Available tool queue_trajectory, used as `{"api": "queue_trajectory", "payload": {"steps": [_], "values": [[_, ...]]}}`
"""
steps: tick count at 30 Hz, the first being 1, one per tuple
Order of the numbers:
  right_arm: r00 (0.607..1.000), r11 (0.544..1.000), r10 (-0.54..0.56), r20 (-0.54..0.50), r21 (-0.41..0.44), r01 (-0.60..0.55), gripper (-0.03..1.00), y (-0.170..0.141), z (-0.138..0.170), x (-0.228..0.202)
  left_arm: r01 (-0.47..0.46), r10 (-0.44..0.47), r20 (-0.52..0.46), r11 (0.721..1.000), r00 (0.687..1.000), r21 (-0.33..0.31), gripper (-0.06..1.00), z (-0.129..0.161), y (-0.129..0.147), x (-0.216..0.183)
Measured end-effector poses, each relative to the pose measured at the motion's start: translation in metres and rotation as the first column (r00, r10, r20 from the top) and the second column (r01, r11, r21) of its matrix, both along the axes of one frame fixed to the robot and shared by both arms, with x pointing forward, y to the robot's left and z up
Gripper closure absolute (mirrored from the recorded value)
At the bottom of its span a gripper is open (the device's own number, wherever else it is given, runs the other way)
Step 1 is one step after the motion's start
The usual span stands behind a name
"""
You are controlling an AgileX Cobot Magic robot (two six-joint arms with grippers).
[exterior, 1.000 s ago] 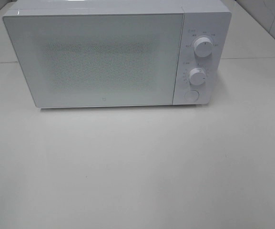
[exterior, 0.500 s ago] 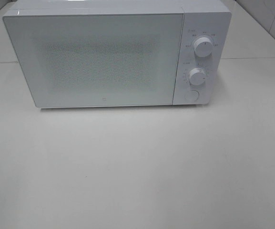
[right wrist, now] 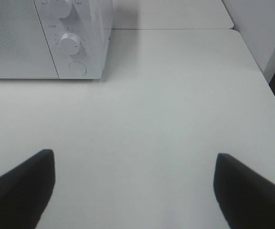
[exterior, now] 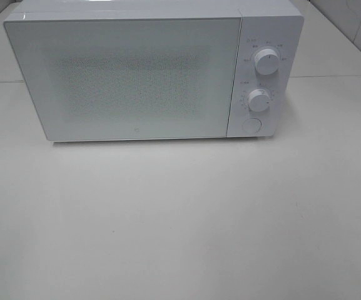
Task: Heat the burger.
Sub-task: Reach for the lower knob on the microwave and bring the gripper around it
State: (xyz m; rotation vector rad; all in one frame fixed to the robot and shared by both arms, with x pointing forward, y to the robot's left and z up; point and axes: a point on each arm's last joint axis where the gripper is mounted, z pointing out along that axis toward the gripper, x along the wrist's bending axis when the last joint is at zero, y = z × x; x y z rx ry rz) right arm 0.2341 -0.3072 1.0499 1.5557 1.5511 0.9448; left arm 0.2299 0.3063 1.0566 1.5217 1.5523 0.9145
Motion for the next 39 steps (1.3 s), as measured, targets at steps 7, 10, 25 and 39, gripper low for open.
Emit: {"api": "queue_trajectory", "payload": {"steps": [7, 10, 25, 39], "values": [[1.000, 1.000, 0.001, 0.019, 0.002, -0.001, 0.12, 0.000, 0.009, 0.001, 0.000, 0.000, 0.000, 1.000, 1.000, 0.000, -0.04, 0.000, 0.000, 0.000], [1.000, 1.000, 0.004, 0.019, 0.000, -0.004, 0.12, 0.001, 0.016, 0.009, 0.000, 0.000, 0.000, 1.000, 1.000, 0.000, -0.04, 0.000, 0.000, 0.000], [0.998, 0.999, 0.034, 0.054, -0.010, -0.034, 0.15, 0.010, 0.032, 0.072, 0.000, 0.000, 0.000, 1.000, 1.000, 0.000, -0.04, 0.000, 0.000, 0.000], [0.998, 0.998, 0.053, 0.035, -0.045, -0.051, 0.21, 0.014, 0.029, 0.119, 0.000, 0.000, 0.000, 1.000, 1.000, 0.000, -0.04, 0.000, 0.000, 0.000]]}}
